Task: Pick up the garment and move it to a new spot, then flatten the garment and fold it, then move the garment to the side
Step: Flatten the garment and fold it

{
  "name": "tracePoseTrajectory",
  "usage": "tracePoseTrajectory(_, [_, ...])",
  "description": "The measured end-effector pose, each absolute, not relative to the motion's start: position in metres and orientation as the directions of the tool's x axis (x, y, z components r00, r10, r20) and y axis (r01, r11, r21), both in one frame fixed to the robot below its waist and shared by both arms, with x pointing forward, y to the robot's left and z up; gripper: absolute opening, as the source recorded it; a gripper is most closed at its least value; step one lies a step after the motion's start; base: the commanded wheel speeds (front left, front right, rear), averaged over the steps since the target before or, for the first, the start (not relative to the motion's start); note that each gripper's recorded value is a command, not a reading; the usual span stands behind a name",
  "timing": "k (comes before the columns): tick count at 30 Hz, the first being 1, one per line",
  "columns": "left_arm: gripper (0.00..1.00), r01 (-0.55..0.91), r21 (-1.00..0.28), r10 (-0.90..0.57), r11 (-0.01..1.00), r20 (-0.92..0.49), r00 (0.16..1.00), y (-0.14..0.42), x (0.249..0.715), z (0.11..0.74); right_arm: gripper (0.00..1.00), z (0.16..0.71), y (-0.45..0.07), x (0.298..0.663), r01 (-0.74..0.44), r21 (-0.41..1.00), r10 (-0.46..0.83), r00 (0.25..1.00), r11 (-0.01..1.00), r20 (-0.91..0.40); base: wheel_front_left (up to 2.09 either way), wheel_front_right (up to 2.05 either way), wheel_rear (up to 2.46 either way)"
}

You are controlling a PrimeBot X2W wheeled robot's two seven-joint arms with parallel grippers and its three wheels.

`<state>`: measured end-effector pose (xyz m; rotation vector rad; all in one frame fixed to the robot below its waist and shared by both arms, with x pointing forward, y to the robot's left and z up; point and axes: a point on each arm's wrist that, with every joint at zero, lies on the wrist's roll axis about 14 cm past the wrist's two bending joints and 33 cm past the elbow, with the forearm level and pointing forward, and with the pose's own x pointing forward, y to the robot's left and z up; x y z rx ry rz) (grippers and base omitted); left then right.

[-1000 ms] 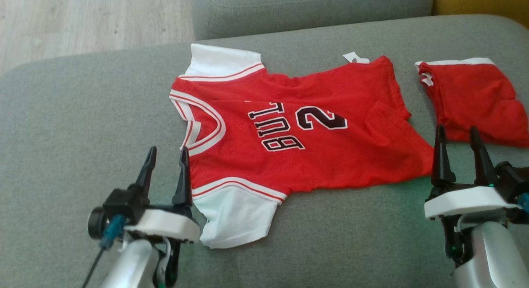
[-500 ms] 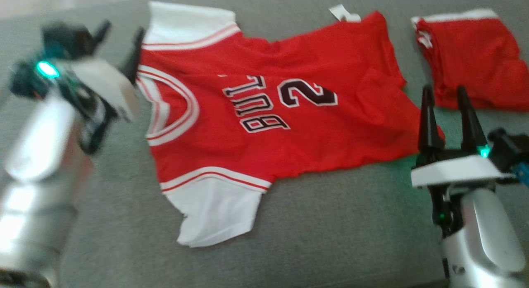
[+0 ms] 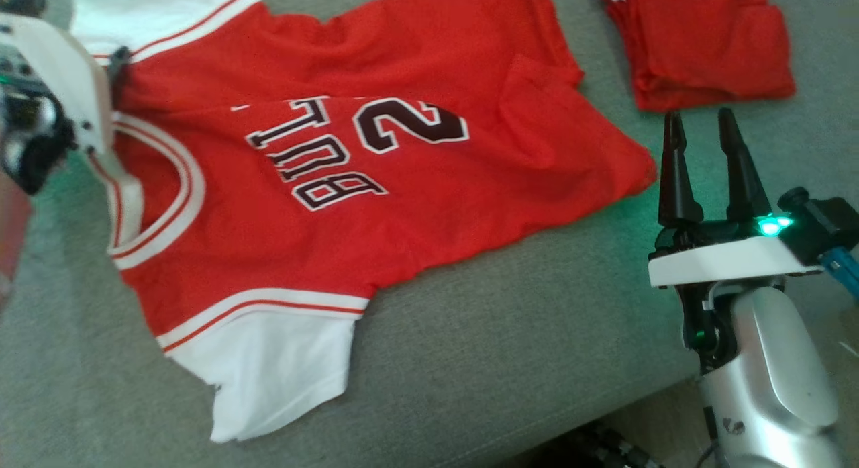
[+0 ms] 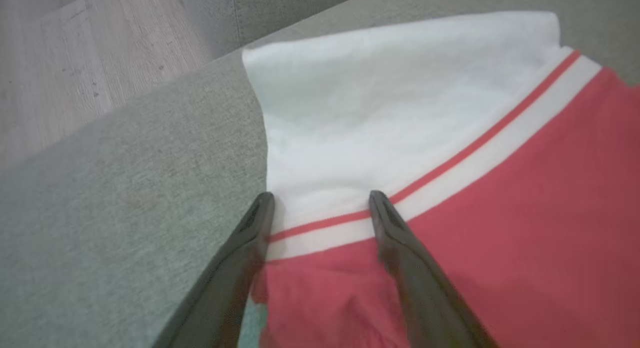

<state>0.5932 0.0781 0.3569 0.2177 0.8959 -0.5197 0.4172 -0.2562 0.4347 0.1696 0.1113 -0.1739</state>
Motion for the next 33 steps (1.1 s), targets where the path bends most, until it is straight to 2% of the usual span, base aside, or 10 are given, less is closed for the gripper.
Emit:
tracePoseTrajectory(3, [1.00, 0.524, -0.034, -0.329, 0.851, -0.813, 0.480, 0.078, 0.594, 0.354, 1.00, 0.436, -0.261, 0.414, 0.193, 0.151, -0.175, 0.977, 0.969, -0.124, 0.00, 0.00, 0.00])
tracePoseTrajectory(4, [0.71, 0.526, -0.036, -0.325, 0.850, -0.821, 0.469, 0.078, 0.594, 0.354, 1.00, 0.437, -0.262, 0.414, 0.196, 0.149, -0.179, 0.976, 0.969, -0.122, 0.00, 0.00, 0.00])
tracePoseTrajectory(5, [0.06, 0.531, -0.035, -0.321, 0.847, -0.829, 0.457, 0.078, 0.594, 0.354, 1.00, 0.438, -0.263, 0.413, 0.199, 0.147, -0.182, 0.976, 0.969, -0.118, 0.00, 0.00, 0.00])
tracePoseTrajectory(6, [0.00, 0.536, -0.035, -0.320, 0.844, -0.834, 0.449, 0.078, 0.593, 0.355, 1.00, 0.440, -0.264, 0.412, 0.200, 0.146, -0.184, 0.976, 0.969, -0.115, 0.00, 0.00, 0.00])
tracePoseTrajectory(10, [0.00, 0.535, -0.034, -0.340, 0.844, -0.806, 0.484, 0.075, 0.598, 0.356, 1.00, 0.442, -0.265, 0.412, 0.202, 0.145, -0.187, 0.976, 0.969, -0.109, 0.00, 0.00, 0.00])
tracePoseTrajectory(19, [0.00, 0.408, 0.152, -0.310, 0.900, -0.435, 0.845, 0.089, 0.664, 0.421, 1.00, 0.442, -0.262, 0.414, 0.192, 0.146, -0.178, 0.978, 0.970, -0.109, 0.00, 0.00, 0.00])
tracePoseTrajectory(22, [0.00, 0.352, 0.174, -0.292, 0.920, -0.295, 0.910, 0.094, 0.684, 0.455, 1.00, 0.440, -0.260, 0.415, 0.187, 0.148, -0.172, 0.979, 0.971, -0.111, 0.00, 0.00, 0.00])
tracePoseTrajectory(23, [0.76, 0.345, 0.176, -0.291, 0.922, -0.272, 0.917, 0.094, 0.686, 0.459, 1.00, 0.440, -0.259, 0.416, 0.185, 0.148, -0.169, 0.979, 0.972, -0.111, 0.00, 0.00, 0.00])
tracePoseTrajectory(24, [1.00, 0.339, 0.177, -0.289, 0.924, -0.254, 0.923, 0.094, 0.686, 0.462, 1.00, 0.440, -0.258, 0.416, 0.182, 0.149, -0.166, 0.980, 0.972, -0.111, 0.00, 0.00, 0.00])
tracePoseTrajectory(33, [1.00, 0.337, 0.119, -0.319, 0.934, -0.148, 0.936, 0.092, 0.668, 0.480, 1.00, 0.442, -0.238, 0.429, 0.120, 0.155, -0.106, 0.990, 0.981, -0.095, 0.00, 0.00, 0.00])
